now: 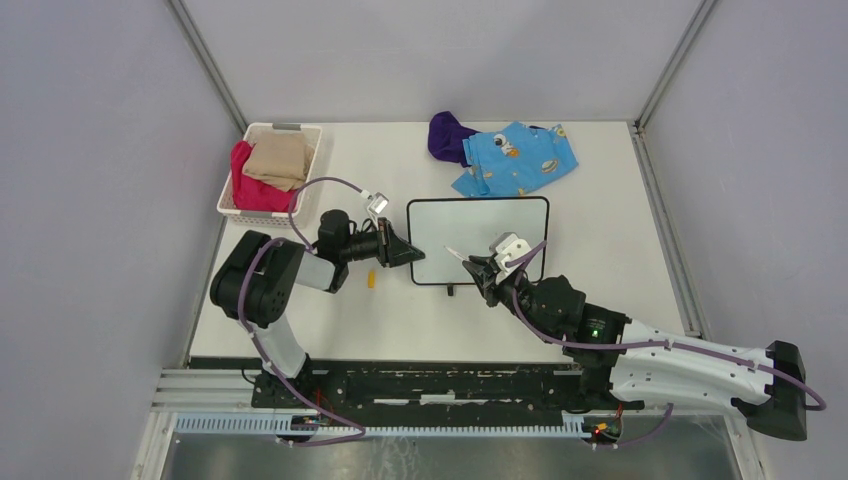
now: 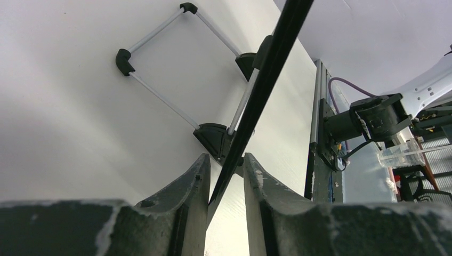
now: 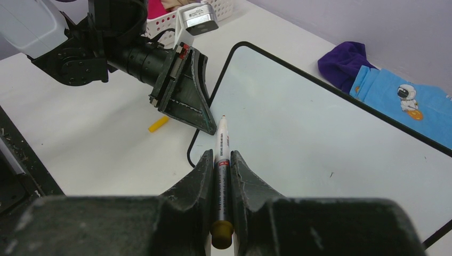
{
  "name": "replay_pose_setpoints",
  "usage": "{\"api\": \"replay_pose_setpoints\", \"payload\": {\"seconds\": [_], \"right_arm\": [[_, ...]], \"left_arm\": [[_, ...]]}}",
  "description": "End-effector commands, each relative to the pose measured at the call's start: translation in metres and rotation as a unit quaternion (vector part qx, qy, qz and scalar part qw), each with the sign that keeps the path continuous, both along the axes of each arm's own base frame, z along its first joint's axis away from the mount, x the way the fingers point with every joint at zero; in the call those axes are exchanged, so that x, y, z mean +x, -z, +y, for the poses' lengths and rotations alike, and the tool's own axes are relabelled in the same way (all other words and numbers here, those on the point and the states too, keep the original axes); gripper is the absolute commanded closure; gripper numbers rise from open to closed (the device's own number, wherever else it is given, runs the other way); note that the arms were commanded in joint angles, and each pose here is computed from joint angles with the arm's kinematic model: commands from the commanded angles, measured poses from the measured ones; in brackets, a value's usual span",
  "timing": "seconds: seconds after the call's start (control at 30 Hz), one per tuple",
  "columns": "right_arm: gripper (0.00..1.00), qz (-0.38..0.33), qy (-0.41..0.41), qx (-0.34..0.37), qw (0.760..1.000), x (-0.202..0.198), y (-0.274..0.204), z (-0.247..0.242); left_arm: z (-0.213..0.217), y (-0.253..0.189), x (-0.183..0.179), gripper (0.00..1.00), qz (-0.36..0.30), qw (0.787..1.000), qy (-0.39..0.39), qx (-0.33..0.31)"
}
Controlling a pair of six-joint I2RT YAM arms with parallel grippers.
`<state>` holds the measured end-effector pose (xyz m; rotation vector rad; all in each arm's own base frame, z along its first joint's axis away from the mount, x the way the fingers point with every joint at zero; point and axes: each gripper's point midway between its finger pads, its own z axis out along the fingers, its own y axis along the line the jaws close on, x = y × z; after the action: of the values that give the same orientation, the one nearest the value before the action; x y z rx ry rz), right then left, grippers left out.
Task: Write a sentence on the whiteboard
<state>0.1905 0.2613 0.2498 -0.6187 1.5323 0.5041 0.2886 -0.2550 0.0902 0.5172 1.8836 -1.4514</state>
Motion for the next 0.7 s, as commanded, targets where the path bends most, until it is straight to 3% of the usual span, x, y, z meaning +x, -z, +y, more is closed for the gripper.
{"api": "replay_pose_setpoints", "payload": {"seconds": [0.0, 0.4, 0.67], "right_arm": [[1.00, -0.010, -0.005, 0.043, 0.999, -0.001, -0.028, 0.004], [1.00, -0.011, 0.004, 0.035, 0.999, 0.002, -0.025, 0.004], [1.00, -0.015, 0.078, 0.015, 0.997, 0.022, -0.023, -0.007]], "left_arm": [[-0.003, -0.006, 0.009, 0.66, -0.036, 0.999, 0.004, 0.004], [-0.003, -0.004, 0.009, 0.77, -0.037, 0.999, 0.007, 0.010], [-0.004, -0.001, 0.007, 0.79, -0.039, 0.999, 0.011, 0.019]]}}
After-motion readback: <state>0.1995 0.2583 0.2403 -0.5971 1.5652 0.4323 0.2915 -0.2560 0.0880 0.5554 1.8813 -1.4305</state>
